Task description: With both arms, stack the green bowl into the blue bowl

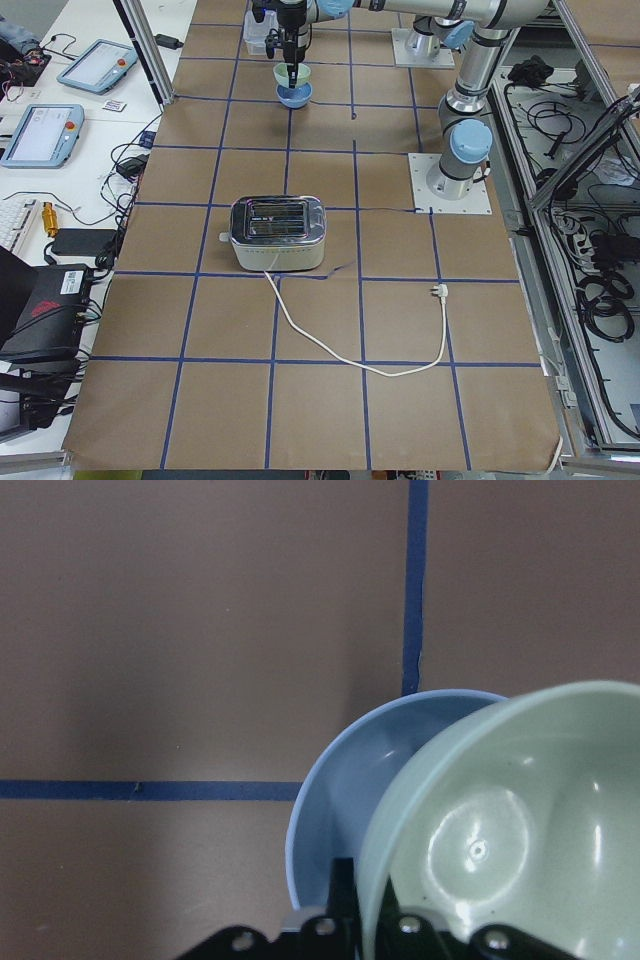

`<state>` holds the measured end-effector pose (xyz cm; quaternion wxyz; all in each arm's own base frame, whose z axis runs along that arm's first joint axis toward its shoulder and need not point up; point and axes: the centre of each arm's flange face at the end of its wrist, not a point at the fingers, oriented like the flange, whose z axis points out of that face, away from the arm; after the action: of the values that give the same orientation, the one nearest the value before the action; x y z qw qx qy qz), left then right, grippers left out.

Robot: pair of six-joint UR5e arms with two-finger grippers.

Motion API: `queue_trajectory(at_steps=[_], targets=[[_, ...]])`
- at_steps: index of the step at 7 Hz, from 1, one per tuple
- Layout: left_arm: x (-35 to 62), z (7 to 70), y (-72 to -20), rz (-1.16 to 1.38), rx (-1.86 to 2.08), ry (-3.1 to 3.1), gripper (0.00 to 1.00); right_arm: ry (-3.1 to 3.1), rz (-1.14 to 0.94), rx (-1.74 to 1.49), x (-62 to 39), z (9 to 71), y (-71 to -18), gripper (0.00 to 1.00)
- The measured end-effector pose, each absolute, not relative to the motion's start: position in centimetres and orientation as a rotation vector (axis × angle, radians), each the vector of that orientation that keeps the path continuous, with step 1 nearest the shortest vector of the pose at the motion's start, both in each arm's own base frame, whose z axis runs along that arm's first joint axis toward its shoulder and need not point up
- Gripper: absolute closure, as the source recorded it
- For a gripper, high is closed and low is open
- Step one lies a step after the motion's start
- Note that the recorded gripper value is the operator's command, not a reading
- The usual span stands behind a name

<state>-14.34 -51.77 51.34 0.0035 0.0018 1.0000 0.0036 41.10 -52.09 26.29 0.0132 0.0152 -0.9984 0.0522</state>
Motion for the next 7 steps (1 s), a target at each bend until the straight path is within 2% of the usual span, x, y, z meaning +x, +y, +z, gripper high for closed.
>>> queue_trajectory(at_steps=[1, 5, 7], targets=[[-14.3, 51.4, -51.8, 0.011, 0.002, 3.134, 0.0, -3.113, 0.167, 0.044, 41.3, 26.1, -52.1, 0.0], [-14.2, 51.3, -51.9, 0.012, 0.001, 3.133, 0.0, -3.145, 0.31, 0.023, 41.2, 29.4, -54.2, 0.0], [-14.2, 51.3, -51.8, 0.013, 0.002, 3.133, 0.0, -3.124, 0.271, -0.009, 37.1, 30.7, -57.3, 0.0]])
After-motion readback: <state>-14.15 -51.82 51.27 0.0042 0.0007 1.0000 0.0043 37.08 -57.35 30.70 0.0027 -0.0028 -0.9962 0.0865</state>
